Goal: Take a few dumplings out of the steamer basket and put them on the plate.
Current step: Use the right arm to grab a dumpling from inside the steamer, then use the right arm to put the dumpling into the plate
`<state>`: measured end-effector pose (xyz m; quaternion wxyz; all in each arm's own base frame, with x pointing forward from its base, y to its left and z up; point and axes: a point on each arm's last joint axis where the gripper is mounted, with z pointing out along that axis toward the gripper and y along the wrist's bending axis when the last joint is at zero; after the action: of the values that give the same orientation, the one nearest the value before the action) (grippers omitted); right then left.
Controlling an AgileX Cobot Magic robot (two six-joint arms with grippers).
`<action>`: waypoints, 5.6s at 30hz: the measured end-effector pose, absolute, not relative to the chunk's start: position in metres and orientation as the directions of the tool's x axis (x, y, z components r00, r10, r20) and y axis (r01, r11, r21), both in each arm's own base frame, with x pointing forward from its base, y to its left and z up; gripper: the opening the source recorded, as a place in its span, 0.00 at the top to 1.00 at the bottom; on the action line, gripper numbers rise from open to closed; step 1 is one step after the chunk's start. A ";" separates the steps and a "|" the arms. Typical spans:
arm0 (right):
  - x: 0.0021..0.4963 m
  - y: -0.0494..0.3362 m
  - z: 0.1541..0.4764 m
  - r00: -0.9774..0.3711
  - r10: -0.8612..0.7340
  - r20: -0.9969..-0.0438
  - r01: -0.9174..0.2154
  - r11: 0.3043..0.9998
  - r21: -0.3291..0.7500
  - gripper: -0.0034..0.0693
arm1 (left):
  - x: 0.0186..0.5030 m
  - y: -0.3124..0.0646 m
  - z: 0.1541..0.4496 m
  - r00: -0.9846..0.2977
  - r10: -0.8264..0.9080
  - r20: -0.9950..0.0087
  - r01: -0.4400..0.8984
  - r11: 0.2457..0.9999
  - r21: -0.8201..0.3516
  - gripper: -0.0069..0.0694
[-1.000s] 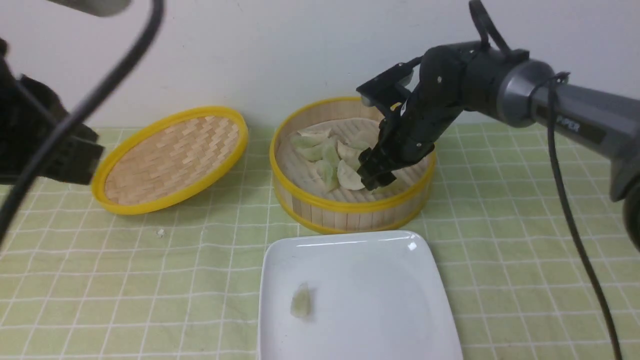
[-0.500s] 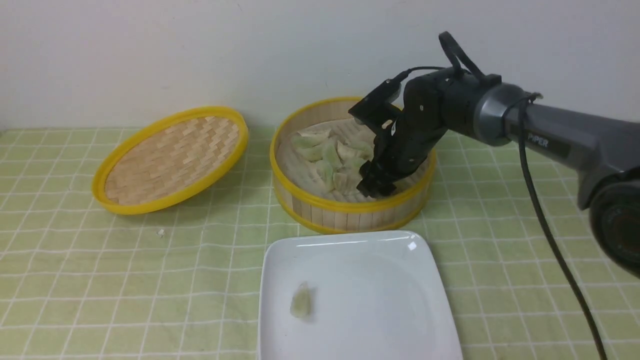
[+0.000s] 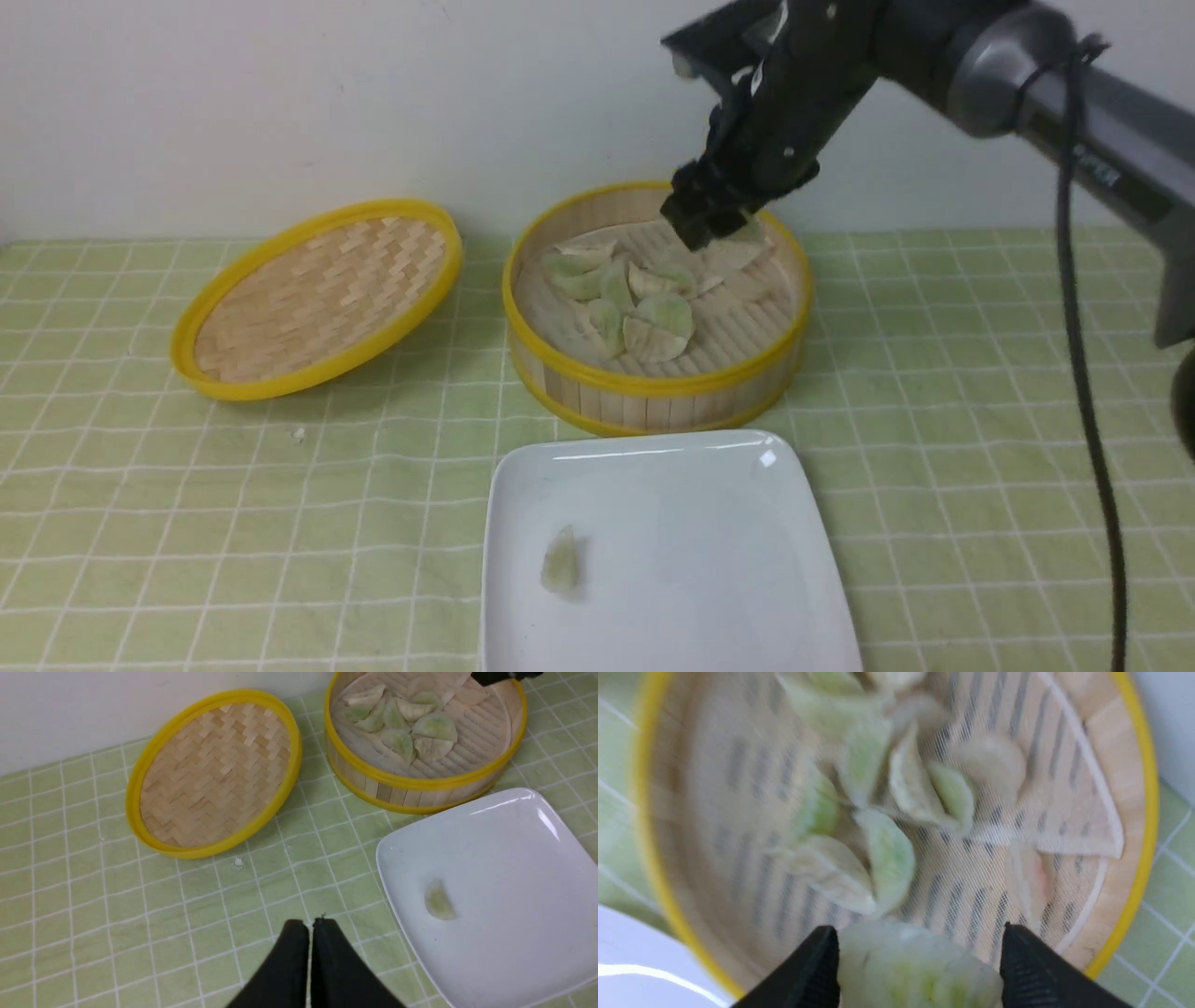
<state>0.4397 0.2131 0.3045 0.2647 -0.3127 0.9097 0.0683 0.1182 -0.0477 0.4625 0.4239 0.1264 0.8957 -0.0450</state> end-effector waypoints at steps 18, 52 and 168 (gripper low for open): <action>0.334 0.235 0.200 -0.828 -0.543 -0.139 -0.558 0.776 0.294 0.40 | 0.124 -0.055 0.435 -0.681 0.218 -0.699 0.284 0.959 0.023 0.92; 0.142 0.090 0.481 -0.522 -0.118 -0.845 -0.459 0.874 0.161 0.97 | 0.131 -0.063 0.433 -0.635 0.200 -0.746 0.315 0.949 -0.014 0.92; 0.008 -0.001 0.334 0.226 0.228 -0.947 -0.504 0.860 0.086 0.97 | 0.052 -0.005 0.171 -0.305 0.055 -0.951 0.080 0.996 0.032 0.92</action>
<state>0.0078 -0.0005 0.3340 0.7737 -0.1199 0.5755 0.2363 0.0521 -0.0053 0.1708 0.5882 0.0417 0.8076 -0.0103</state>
